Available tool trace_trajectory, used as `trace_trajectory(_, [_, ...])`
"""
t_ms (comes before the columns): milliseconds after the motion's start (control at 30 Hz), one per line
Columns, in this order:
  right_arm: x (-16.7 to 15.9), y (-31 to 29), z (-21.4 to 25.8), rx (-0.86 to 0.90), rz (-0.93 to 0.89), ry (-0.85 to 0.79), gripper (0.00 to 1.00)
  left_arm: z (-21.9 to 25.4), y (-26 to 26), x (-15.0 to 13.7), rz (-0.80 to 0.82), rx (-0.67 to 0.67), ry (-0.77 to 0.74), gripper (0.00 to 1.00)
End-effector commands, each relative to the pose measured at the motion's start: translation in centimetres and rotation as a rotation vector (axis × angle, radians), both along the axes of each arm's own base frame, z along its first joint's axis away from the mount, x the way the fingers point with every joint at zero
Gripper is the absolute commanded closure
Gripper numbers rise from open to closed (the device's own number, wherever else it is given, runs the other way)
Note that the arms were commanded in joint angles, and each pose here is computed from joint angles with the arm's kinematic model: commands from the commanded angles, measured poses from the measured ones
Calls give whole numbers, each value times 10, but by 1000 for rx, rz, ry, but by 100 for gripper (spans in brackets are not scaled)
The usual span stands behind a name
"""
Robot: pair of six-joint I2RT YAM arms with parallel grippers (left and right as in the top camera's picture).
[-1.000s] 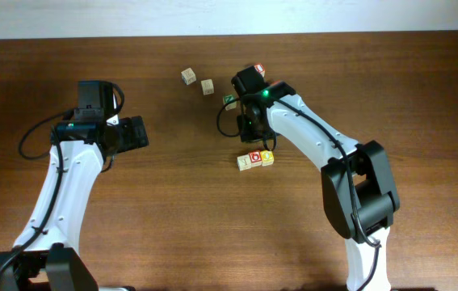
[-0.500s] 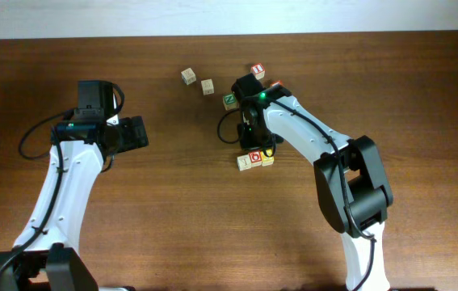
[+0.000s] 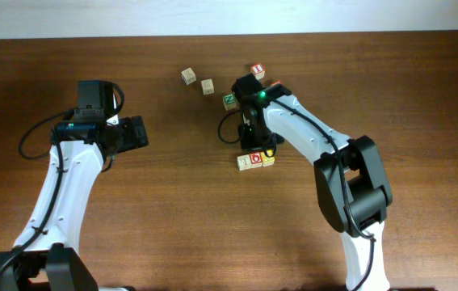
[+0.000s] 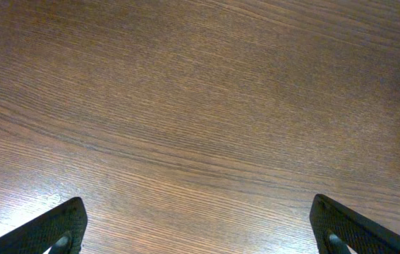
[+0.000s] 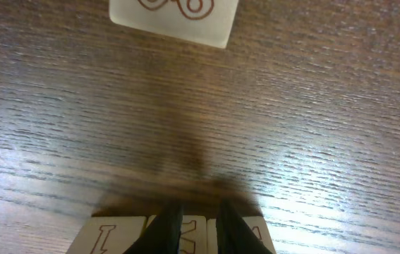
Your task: Rotate 3 blocks
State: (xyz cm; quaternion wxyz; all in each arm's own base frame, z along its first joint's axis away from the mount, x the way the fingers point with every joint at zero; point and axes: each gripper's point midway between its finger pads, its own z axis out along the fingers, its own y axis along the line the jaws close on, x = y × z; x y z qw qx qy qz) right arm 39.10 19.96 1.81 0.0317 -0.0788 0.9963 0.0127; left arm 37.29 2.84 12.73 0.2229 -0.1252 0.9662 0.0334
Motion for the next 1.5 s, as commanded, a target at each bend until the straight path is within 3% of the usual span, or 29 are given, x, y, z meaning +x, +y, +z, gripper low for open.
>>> trace_trajectory(0, [22, -7, 40, 19, -43, -32, 81, 5, 2, 4, 19, 1, -17, 1])
trace_trajectory(167, [27, -22, 116, 107, -66, -24, 82, 5, 2, 4, 18, 0, -17, 1])
trace_trajectory(267, [15, -63, 154, 113, -102, -32, 82, 5, 2, 4, 19, 1, -17, 1])
trace_trajectory(400, [-10, -101, 163, 78, -112, 63, 82, 5, 2, 4, 19, 1, -17, 1])
trace_trajectory(633, [8, -98, 161, 94, -61, -9, 82, -2, 8, -14, -18, 55, 74, 1])
trace_trajectory(800, [3, -107, 126, 106, -62, 53, 82, -2, 7, -13, -17, 50, 68, 1])
trace_trajectory(833, [1, -105, 121, 149, -33, 73, 82, 3, 0, 1, -33, 13, 7, 1])
trace_trajectory(1000, [2, -92, 80, 261, 16, 91, 83, 22, -85, 27, -276, -413, -131, 1])
trace_trajectory(1067, [-4, -90, 58, 280, -13, 119, 87, 5, -109, 31, -229, -478, -82, 16])
trace_trajectory(1100, [-6, -90, 50, 280, -28, 124, 88, -8, -116, 30, -159, -479, -38, 26])
trace_trajectory(1167, [-9, -89, 27, 285, -71, 125, 91, -29, -128, 29, -44, -459, 18, 35])
trace_trajectory(1233, [-12, -78, 11, 302, -48, 112, 91, -36, -151, 31, -54, -446, 16, 44])
trace_trajectory(1300, [-12, -63, 6, 301, -33, 96, 91, -38, -150, 32, 0, -388, -1, 43])
trace_trajectory(1467, [-16, -38, -8, 263, -225, 93, 92, -39, -146, 33, 11, -361, -9, 41])
